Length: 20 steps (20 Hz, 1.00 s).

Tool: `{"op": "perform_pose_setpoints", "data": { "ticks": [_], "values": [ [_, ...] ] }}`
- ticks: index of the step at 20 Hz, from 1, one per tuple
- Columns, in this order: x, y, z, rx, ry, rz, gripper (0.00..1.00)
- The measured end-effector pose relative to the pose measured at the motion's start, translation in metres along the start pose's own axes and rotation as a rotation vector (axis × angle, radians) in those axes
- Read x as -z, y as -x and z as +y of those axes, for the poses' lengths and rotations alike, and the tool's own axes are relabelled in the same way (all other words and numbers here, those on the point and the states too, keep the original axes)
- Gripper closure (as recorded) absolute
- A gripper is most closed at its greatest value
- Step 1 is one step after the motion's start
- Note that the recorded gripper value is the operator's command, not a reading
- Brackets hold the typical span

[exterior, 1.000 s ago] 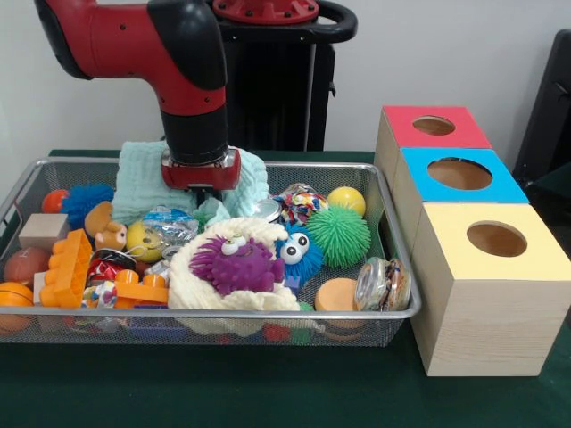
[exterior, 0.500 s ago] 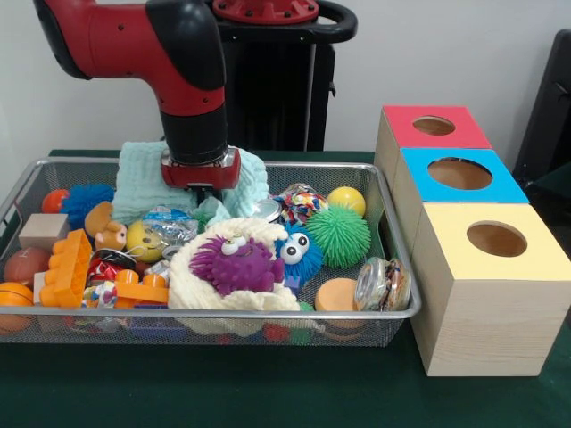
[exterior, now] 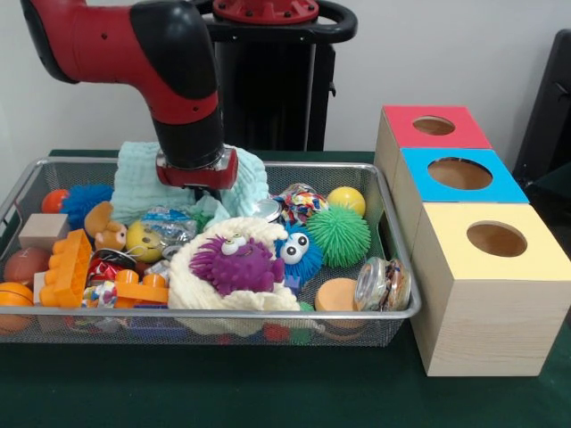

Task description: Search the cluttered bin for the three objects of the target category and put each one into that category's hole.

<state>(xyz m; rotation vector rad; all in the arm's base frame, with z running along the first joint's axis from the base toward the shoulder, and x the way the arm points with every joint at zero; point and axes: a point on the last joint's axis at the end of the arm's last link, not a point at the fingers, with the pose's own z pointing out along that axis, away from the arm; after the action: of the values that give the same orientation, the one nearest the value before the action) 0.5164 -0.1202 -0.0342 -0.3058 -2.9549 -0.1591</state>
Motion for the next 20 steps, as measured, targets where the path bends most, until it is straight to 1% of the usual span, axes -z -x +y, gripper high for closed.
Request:
{"op": "perform_pose_setpoints", "data": {
  "ticks": [1, 2, 3, 5, 6, 7, 12, 13, 20],
  "values": [
    [0.001, 0.002, 0.000, -0.002, 0.000, 0.012, 1.00],
    [0.002, 0.007, 0.001, -0.004, -0.002, 0.041, 1.00],
    [0.003, 0.009, 0.001, -0.005, -0.003, 0.053, 1.00],
    [0.004, 0.018, 0.004, -0.004, -0.008, 0.101, 1.00],
    [0.005, 0.021, 0.005, -0.003, -0.009, 0.116, 1.00],
    [0.006, 0.028, 0.008, -0.002, -0.011, 0.146, 1.00],
    [0.008, 0.042, 0.011, -0.005, -0.014, 0.202, 1.00],
    [0.009, 0.049, 0.012, -0.008, -0.016, 0.226, 1.00],
    [0.011, 0.067, 0.010, -0.020, -0.016, 0.272, 1.00]
  ]
}}
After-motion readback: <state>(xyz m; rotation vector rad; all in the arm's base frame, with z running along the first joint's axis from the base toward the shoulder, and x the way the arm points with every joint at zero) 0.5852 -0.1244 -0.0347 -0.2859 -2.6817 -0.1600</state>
